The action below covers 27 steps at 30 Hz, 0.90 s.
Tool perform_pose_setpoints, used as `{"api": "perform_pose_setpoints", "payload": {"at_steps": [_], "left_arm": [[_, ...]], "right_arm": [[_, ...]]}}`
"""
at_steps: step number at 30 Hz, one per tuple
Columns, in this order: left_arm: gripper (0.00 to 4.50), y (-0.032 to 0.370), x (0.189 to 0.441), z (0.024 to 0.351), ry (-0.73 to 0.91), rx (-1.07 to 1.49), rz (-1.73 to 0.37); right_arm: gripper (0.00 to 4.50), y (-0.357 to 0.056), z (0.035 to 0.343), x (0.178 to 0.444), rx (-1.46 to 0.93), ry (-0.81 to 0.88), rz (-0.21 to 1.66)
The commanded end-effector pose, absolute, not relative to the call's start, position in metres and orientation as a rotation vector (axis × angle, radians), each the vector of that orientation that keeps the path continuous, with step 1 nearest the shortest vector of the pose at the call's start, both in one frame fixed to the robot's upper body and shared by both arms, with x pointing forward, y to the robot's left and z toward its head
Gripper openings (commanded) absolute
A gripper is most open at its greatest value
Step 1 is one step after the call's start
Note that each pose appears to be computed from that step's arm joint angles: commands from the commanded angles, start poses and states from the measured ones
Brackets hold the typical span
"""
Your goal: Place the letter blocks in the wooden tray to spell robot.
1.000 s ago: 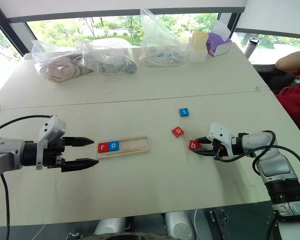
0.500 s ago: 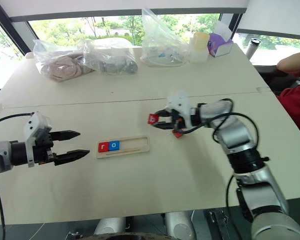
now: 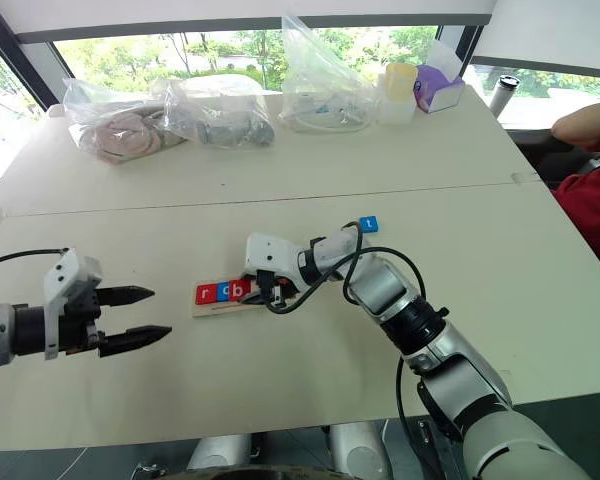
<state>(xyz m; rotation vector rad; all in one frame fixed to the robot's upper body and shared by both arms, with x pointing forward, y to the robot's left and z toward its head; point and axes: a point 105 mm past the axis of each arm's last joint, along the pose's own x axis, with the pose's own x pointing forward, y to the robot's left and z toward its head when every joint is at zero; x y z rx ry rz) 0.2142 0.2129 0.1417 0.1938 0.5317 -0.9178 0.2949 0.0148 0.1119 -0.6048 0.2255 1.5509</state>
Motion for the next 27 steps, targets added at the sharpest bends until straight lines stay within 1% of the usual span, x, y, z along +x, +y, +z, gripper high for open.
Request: {"api": "perform_pose_setpoints", "payload": {"at_steps": [1, 13, 27], "left_arm": [[4.5, 0.207, 0.214, 0.154, 0.486, 0.209, -0.932], [4.5, 0.203, 0.219, 0.152, 0.471, 0.207, -0.928], [4.5, 0.198, 0.22, 0.148, 0.461, 0.194, -0.927]], "right_arm": [[1.17, 0.021, 0.113, 0.295, -0.629, 0.197, 1.561], [1.17, 0.023, 0.113, 0.315, -0.643, 0.202, 1.53], [1.17, 0.014, 0.114, 0.321, -0.666, 0.218, 1.54]]}}
